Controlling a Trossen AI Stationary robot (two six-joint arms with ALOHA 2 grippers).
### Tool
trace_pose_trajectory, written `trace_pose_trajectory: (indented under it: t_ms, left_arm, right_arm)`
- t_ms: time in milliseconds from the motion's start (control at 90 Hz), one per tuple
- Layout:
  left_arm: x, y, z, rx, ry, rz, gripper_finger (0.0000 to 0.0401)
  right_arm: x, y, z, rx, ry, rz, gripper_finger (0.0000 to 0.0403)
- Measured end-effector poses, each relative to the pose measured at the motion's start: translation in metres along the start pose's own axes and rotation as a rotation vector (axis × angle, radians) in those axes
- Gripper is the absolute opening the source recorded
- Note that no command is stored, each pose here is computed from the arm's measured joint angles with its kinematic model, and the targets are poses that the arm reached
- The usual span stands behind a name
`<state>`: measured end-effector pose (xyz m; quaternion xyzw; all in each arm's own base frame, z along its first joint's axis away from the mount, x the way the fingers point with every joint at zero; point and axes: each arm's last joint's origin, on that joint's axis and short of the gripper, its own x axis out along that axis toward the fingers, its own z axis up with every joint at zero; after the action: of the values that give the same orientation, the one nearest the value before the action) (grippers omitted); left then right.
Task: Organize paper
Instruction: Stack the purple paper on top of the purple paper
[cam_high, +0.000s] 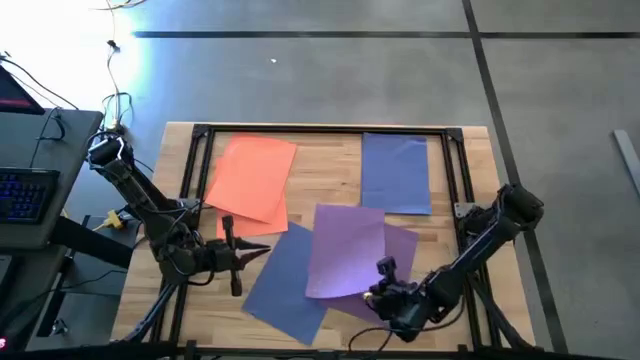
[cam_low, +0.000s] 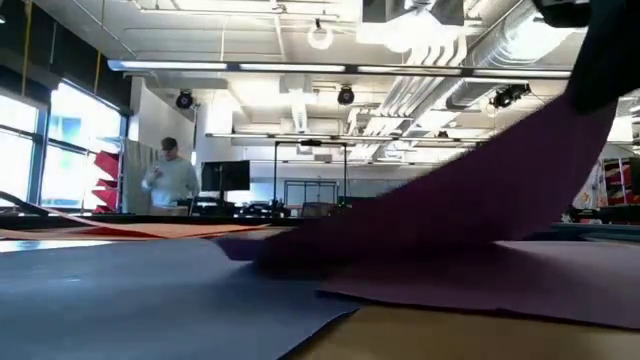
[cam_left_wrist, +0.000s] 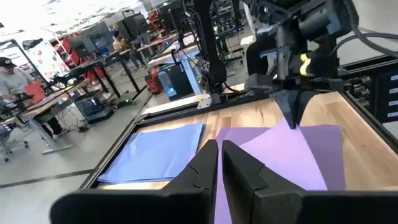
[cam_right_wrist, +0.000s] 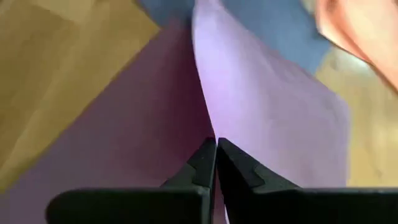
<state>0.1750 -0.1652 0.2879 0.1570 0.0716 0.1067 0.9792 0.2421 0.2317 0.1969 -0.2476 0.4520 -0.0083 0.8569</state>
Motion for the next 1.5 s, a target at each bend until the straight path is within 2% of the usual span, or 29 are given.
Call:
trace_pose_trajectory:
  t_ms: [111, 333, 478, 756, 933, 1067, 1211, 1500]
  left_arm:
    - [0.0, 0.0, 0.0, 0.0, 0.0, 0.0, 0.0]
    - [0.0, 0.0, 0.0, -0.008, 0.001, 0.0, 0.0]
    - [0.0, 0.0, 0.0, -0.008, 0.002, 0.0, 0.0]
    - [0.001, 0.001, -0.001, -0.019, 0.004, 0.007, 0.0]
    - [0.001, 0.001, -0.001, -0.023, 0.004, 0.005, 0.0]
    - [0.001, 0.001, -0.001, -0.023, 0.004, 0.006, 0.0]
    - [0.001, 0.001, -0.001, -0.022, 0.004, 0.005, 0.0]
    - [0.001, 0.001, -0.001, -0.031, 0.004, 0.002, 0.0]
  right_arm:
    - [-0.012, -0.001, 0.001, 0.099, 0.049, -0.011, 0.0]
    - [-0.03, 0.017, -0.002, 0.349, 0.132, 0.173, 0.0]
    - [-0.036, 0.029, -0.004, 0.505, 0.134, 0.204, 0.0]
    - [-0.009, 0.042, -0.005, 0.483, 0.148, 0.141, 0.0]
    - [-0.006, 0.05, -0.003, 0.606, 0.152, 0.181, 0.0]
    - [-0.015, 0.059, -0.007, 0.639, 0.151, 0.2, 0.0]
    - [-0.023, 0.065, -0.009, 0.608, 0.112, 0.182, 0.0]
    - [-0.013, 0.053, 0.001, 0.385, 0.021, 0.125, 0.0]
